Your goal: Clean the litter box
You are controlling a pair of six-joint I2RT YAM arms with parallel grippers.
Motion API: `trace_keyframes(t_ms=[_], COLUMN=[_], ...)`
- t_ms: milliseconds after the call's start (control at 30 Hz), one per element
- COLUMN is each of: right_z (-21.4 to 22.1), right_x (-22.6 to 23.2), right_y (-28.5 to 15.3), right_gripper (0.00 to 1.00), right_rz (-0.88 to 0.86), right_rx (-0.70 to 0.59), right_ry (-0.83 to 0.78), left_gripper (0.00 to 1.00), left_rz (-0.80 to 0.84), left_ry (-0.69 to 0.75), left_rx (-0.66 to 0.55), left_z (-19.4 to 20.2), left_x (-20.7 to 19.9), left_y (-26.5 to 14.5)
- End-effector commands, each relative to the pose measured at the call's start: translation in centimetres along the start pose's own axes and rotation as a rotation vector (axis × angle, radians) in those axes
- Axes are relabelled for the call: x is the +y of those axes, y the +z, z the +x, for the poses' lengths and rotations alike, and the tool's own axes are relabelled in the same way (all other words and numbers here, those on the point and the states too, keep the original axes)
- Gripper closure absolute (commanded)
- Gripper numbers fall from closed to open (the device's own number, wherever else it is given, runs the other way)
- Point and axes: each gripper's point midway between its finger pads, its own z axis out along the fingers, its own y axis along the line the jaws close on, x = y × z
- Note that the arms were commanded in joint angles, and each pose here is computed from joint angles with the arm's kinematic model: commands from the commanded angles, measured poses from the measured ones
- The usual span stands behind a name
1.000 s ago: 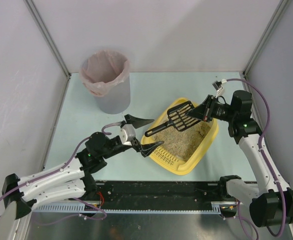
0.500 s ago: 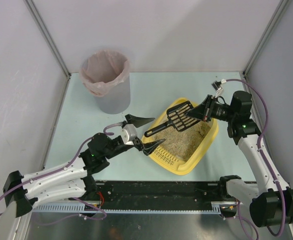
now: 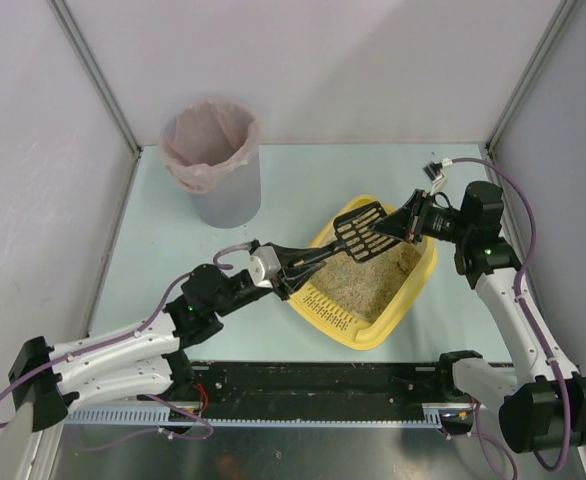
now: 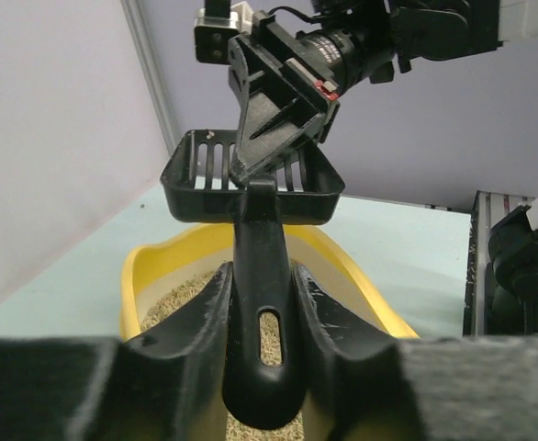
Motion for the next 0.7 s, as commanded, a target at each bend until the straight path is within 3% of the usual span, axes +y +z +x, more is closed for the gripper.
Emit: trace_keyframes(t_ms=[0,33,100,200,267,300,400,667], right_z=[0.0,-0.1,-0.2,-0.3,-0.4,-0.4,-0.6,-3.2], right_x=[-0.7,-1.0,-2.0,-3.0,-3.3,-3.3,-3.3,-4.4], right_y=[0.2,0.2,0.3,0.6,0.6,0.6,0.3,-2.2], right_gripper=[1.0,1.0,0.95,0.83,0.65,0.46,0.27,0.18], right_rz=[0.026,0.041,0.083,0.121,0.138,0.143,0.17,0.373], right_rx=[-0.007,-0.011,-0.022,-0.031,-0.039,-0.042,-0.066,-0.254], right_ry=[-0.019,-0.032,-0.025,-0.037,-0.055,-0.064,-0.114,-0.221], left_gripper=[0.74,0.87,1.0,1.0,1.0,1.0,1.0,1.0], left_rz=[0.02,0.019,0.01,-0.019,-0.053,-0.065,-0.108,-0.23], left_ry=[0.011,0.009,-0.008,-0.034,-0.061,-0.071,-0.118,-0.22], left_rx=[-0.062,-0.061,-0.061,-0.05,-0.037,-0.035,-0.013,0.128], left_z=[-1.8,-1.7,-1.7,-1.2,-0.5,-0.3,0.5,2.1], left_x=[-0.3,-0.3,-0.2,0.1,0.6,0.7,1.2,2.7], left_y=[0.5,0.4,0.3,0.0,-0.2,-0.4,-0.9,-1.3])
